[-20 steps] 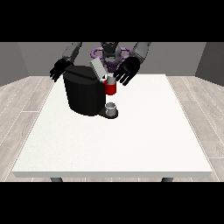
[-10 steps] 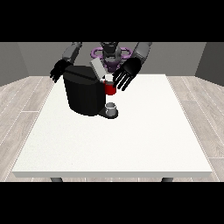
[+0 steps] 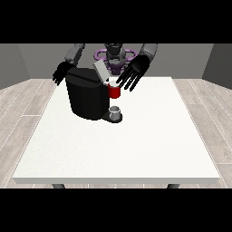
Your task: Insert the coffee pod into the coffee machine and close the lid
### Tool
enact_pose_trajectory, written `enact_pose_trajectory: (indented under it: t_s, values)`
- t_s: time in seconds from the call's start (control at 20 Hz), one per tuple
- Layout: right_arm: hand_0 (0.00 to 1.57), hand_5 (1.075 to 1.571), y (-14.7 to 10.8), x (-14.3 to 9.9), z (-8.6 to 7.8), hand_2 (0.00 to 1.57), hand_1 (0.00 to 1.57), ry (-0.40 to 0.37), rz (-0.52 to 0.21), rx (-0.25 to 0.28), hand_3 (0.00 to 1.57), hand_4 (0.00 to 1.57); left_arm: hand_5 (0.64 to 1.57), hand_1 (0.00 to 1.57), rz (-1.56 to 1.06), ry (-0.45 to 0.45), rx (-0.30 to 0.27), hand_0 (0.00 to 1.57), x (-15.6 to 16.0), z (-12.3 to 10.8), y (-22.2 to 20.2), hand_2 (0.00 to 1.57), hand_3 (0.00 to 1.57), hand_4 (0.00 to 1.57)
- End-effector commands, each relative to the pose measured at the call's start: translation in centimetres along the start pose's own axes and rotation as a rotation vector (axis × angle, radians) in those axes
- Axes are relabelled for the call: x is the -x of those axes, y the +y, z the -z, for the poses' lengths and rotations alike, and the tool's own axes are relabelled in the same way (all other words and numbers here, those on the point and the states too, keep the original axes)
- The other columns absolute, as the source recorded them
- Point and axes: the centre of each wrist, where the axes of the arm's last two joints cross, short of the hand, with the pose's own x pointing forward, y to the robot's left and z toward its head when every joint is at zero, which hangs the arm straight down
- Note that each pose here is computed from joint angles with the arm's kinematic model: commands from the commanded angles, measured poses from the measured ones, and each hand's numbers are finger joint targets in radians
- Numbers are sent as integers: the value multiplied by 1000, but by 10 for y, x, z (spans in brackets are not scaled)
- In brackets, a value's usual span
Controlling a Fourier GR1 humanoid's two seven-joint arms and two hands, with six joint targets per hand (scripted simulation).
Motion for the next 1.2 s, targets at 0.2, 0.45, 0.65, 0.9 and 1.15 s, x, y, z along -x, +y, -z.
enact_pose_trajectory:
  t_s: [0.2,0.45,0.65,0.9,1.15]
  values:
    - [0,1571,-5,36,-17,0,0,48,-11,59,0,424,1571,0,-24,-35,59,0,-26,7,-39,0,0,0]
    - [0,1571,-30,47,-31,0,0,121,-2,88,0,381,1571,0,-163,5,70,0,-4,-4,-64,0,0,0]
    - [0,1571,-47,51,-37,0,0,174,3,145,0,387,1571,0,-524,-8,-12,0,12,-12,-83,0,0,79]
    - [0,1571,-55,54,-48,0,0,204,-5,167,0,398,1571,0,-812,57,-5,0,27,-37,-158,0,0,0]
    - [0,1571,-67,71,-81,0,0,269,-70,171,0,492,1571,0,-931,133,15,0,45,-73,-205,0,0,191]
